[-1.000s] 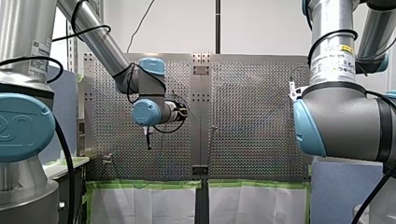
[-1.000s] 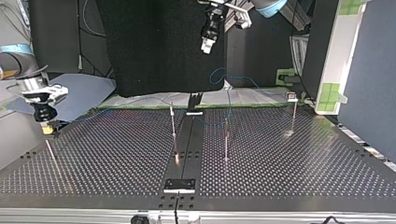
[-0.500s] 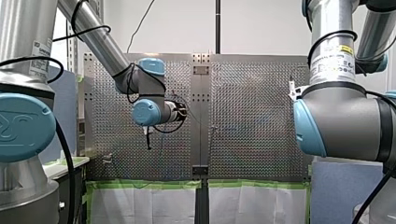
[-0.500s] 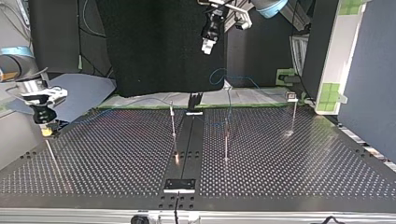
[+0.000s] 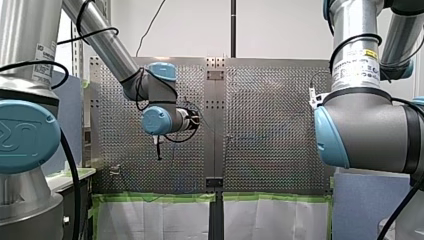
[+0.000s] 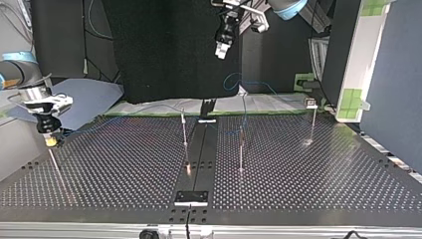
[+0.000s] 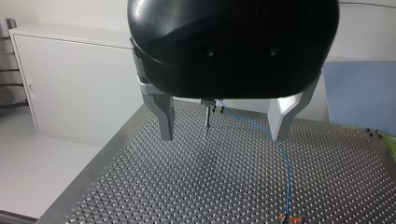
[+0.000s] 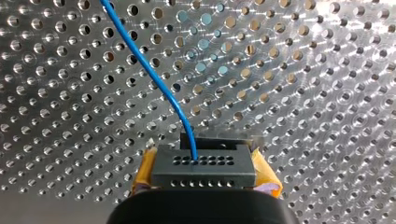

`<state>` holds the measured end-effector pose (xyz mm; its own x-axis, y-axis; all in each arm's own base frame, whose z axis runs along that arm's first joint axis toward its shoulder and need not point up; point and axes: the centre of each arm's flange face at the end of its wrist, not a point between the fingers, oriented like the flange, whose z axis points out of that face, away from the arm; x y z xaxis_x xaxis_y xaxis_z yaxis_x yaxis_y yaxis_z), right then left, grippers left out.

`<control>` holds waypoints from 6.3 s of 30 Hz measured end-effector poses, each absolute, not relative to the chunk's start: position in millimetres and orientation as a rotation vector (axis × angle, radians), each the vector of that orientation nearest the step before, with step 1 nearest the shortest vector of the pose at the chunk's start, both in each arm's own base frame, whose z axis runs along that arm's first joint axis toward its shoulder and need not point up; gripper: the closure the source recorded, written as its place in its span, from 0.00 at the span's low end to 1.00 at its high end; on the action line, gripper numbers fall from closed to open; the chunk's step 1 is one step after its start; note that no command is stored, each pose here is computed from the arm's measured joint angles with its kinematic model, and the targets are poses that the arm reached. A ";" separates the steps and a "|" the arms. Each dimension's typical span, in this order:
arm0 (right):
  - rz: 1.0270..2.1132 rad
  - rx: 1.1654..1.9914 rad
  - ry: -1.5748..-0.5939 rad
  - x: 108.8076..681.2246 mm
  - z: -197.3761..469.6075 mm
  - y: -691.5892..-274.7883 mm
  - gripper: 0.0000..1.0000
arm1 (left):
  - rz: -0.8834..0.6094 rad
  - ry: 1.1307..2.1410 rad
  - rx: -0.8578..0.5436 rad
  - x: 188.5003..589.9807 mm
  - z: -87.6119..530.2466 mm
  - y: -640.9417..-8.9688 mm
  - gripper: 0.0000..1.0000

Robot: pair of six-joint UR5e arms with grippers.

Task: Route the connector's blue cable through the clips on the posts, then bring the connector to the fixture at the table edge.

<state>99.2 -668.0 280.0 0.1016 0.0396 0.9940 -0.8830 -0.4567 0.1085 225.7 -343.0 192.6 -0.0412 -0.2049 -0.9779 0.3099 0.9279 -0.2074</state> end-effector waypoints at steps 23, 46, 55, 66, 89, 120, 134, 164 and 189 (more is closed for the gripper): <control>1.485 1.591 -0.818 109.3 283.4 -672.2 1.00 | -0.416 1.552 0.078 228.0 193.2 -342.4 0.00; 1.484 1.577 -0.815 108.7 283.1 -674.3 0.40 | -0.415 1.548 0.072 230.2 193.5 -341.6 0.00; 1.476 1.571 -0.818 107.9 282.8 -675.1 0.02 | -0.415 1.548 0.071 230.5 193.6 -341.4 0.00; 1.477 1.575 -0.820 109.4 281.7 -674.6 0.02 | -0.412 1.548 0.069 231.5 193.6 -340.6 0.00; 1.514 1.554 -0.848 117.9 286.2 -677.0 0.02 | -0.404 1.556 0.071 231.9 192.6 -339.2 0.00; 1.515 1.550 -0.869 123.1 286.6 -676.3 0.02 | -0.404 1.547 0.075 232.8 193.3 -339.8 0.00; 1.513 1.551 -0.869 121.5 287.0 -676.4 0.02 | -0.397 1.542 0.087 233.0 193.9 -340.4 0.00; 1.513 1.551 -0.869 121.4 287.0 -676.4 0.02 | -0.397 1.542 0.087 233.0 193.9 -340.4 0.00; 1.513 1.551 -0.869 121.4 287.0 -676.4 0.02 | -0.397 1.542 0.087 233.0 193.9 -340.4 0.00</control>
